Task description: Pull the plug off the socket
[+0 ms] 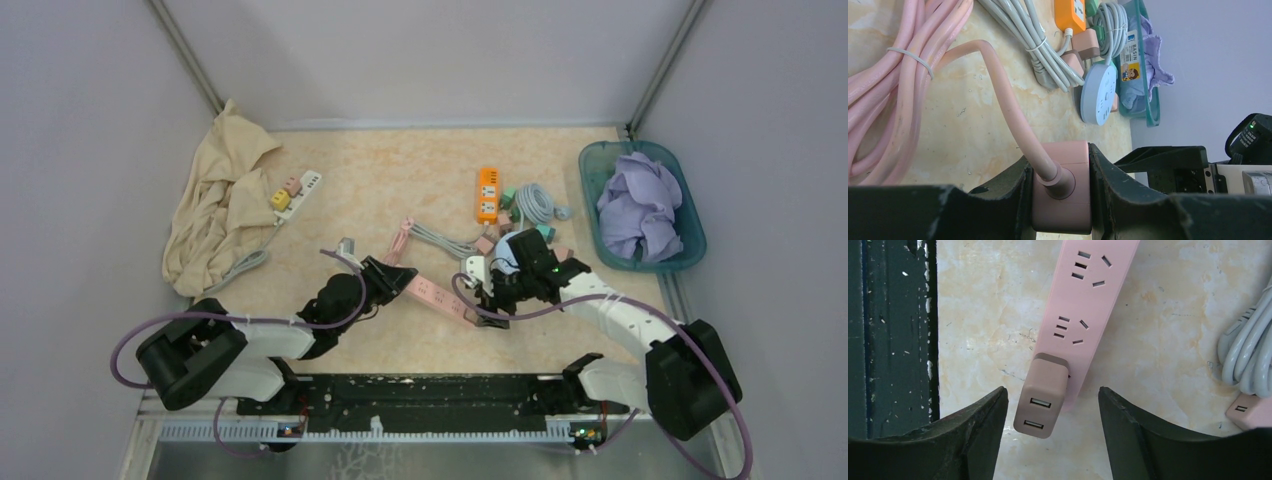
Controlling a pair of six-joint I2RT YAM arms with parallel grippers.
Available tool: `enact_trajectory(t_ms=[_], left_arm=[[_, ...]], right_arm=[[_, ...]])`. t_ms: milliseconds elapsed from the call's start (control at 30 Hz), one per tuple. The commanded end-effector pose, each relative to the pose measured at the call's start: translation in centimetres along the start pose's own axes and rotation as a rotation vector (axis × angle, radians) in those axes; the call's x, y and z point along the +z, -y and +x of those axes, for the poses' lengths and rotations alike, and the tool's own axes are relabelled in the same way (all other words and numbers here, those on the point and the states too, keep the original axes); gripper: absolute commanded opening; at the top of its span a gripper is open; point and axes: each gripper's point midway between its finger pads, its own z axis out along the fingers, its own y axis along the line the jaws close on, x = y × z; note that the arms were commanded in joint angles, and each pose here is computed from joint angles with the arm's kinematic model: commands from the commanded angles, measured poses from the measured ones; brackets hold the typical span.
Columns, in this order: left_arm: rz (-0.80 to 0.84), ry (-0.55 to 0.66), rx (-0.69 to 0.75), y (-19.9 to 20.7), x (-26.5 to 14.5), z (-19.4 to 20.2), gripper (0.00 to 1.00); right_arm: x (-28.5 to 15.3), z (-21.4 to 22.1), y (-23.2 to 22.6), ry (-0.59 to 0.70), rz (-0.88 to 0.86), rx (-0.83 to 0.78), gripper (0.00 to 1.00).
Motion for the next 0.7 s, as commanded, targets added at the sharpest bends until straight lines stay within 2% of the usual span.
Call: enact_trajectory(t_ms=[0,233,300,433,567,667], left_arm=[[-0.190,-0.087,0.134,-5.9,-1.2,2.1,0.00],[-0.189,-0.081,0.126,-5.6,-1.0,1.9,0.05],[-0.185,-0.084,0.126,-5.5,-1.0,1.9,0.08],[-0.178,-0.093,0.124,-5.3,-0.9,2.0,0.28],[-0.146,-0.113,0.113,-4.8,-1.0,2.5,0.53],[-0.116,-0.142,0.087,-4.3,-0.8,3.2,0.67]], right_arm=[[0.1,-1.2,0.2,0.016,-0.010,-0.021,0.62],[0.4,-1.1,0.2,-0.002,-0.026,0.006,0.25],[0.4,-1.3,0.4,0.000,-0.019,0.016,0.18],[0.2,-2.1,0.7,0.023,-0.010,0.033,0.11],[0.2,-2.6,1.0,0.037,0.004,0.049,0.09],[0.3,-2.8,1.3,0.045,0.018,0.064,0.08]])
